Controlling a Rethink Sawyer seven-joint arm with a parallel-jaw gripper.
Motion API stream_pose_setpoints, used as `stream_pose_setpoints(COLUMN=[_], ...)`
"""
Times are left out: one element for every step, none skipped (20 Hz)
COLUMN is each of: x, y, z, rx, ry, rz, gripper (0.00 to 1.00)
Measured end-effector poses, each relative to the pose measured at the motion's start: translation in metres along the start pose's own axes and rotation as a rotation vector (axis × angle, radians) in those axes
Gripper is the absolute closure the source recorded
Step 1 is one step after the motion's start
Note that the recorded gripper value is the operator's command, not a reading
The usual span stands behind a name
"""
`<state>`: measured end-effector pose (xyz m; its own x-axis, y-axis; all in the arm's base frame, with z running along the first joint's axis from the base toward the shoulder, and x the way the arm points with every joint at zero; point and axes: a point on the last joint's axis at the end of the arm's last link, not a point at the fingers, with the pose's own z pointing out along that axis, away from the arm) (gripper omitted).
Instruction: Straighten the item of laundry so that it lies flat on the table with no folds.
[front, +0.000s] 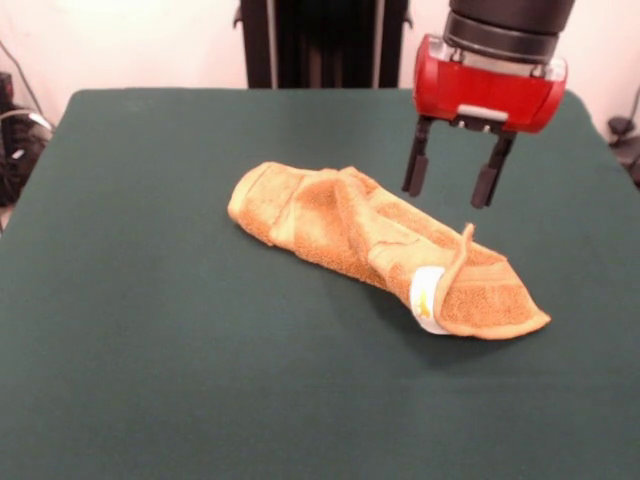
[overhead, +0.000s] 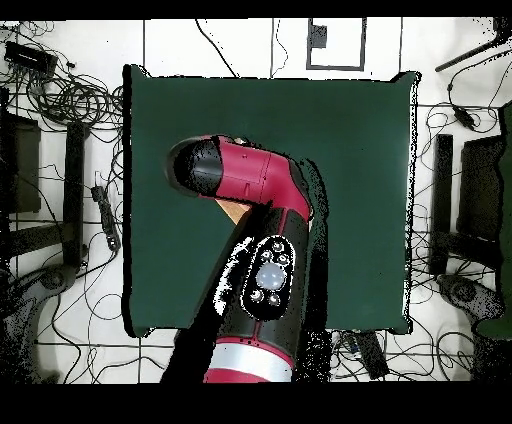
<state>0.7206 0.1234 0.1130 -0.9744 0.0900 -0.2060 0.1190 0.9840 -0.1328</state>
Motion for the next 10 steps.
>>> stream_pose_setpoints(x=[0.0008,0.0021,0.0028,0.0037,0.0037,0.0036,0.0035,0.0035,0.0035,0.0035], y=[0.0,0.0002,0.0004,0.0007,0.0006,0.0006,0.0006,0.0006,0.0006,0.0006], z=[0.0013,0.0037,0.005,0.0065,0.0065,0.0064,0.0062,0.0062,0.0062,0.0062], rx=[0.001,0.001,0.002,0.002,0.002,0.002,0.002,0.002,0.002,0.002], ry=[0.002,0.006,0.008,0.011,0.01,0.01,0.01,0.01,0.01,0.01], rz=[0.0,-0.001,-0.002,-0.002,-0.002,-0.002,-0.002,-0.002,-0.002,-0.002], gripper=[0.0,0.0,0.0,0.0,0.0,0.0,0.0,0.0,0.0,0.0])
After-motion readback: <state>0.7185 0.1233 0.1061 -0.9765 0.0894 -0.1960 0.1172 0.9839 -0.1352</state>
